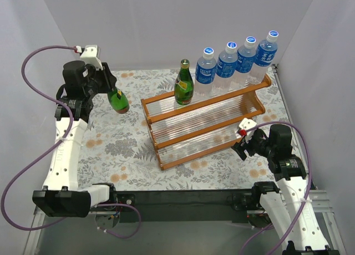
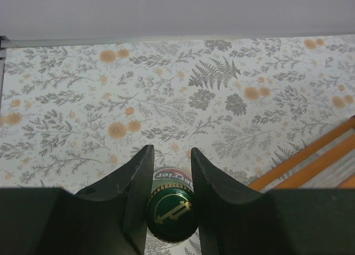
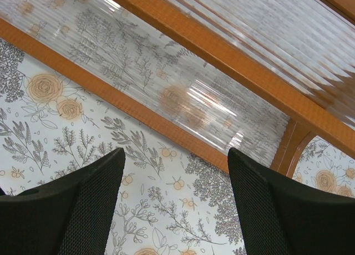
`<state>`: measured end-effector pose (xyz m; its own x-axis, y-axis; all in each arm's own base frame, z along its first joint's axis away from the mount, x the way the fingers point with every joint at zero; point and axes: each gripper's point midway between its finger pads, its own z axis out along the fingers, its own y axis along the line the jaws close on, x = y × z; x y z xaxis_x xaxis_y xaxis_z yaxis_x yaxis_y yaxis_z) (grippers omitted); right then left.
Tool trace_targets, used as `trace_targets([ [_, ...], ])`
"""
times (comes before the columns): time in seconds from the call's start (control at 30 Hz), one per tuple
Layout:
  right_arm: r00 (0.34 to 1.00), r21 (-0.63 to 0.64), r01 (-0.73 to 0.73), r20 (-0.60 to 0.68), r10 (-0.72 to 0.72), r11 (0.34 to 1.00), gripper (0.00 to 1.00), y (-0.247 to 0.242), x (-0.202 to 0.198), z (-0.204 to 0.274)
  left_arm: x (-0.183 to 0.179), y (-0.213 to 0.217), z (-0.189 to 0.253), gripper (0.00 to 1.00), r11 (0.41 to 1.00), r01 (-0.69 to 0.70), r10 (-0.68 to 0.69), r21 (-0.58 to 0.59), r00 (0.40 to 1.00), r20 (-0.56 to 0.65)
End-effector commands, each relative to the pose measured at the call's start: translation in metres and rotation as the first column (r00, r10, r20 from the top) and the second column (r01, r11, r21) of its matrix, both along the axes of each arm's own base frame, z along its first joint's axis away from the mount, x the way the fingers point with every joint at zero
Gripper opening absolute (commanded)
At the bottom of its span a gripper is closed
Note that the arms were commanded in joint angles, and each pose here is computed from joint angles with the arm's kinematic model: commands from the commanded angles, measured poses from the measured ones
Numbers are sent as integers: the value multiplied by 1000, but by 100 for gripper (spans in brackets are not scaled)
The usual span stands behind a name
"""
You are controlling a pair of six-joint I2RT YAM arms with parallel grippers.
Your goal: Place and organize the beverage onto the shelf
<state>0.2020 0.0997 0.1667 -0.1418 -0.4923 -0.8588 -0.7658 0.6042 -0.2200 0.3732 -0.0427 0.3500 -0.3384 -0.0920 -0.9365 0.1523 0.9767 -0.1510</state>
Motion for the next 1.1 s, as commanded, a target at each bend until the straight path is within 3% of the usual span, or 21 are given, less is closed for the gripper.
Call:
trace_targets([
  [0.0,1000,5,3,18,-3,1000,80,0,5,3,-9,-12,82,0,999,51,-47,-11,975,218],
  [0.43,1000,1,23,9,-23,1000,80,-4,8,1,-19,-47,144,0,987,145,-118,-69,946,302],
  [1.07,999,3,35,8,-35,999,80,-7,9,1,-29,-97,189,0,973,223,-187,-59,913,361],
])
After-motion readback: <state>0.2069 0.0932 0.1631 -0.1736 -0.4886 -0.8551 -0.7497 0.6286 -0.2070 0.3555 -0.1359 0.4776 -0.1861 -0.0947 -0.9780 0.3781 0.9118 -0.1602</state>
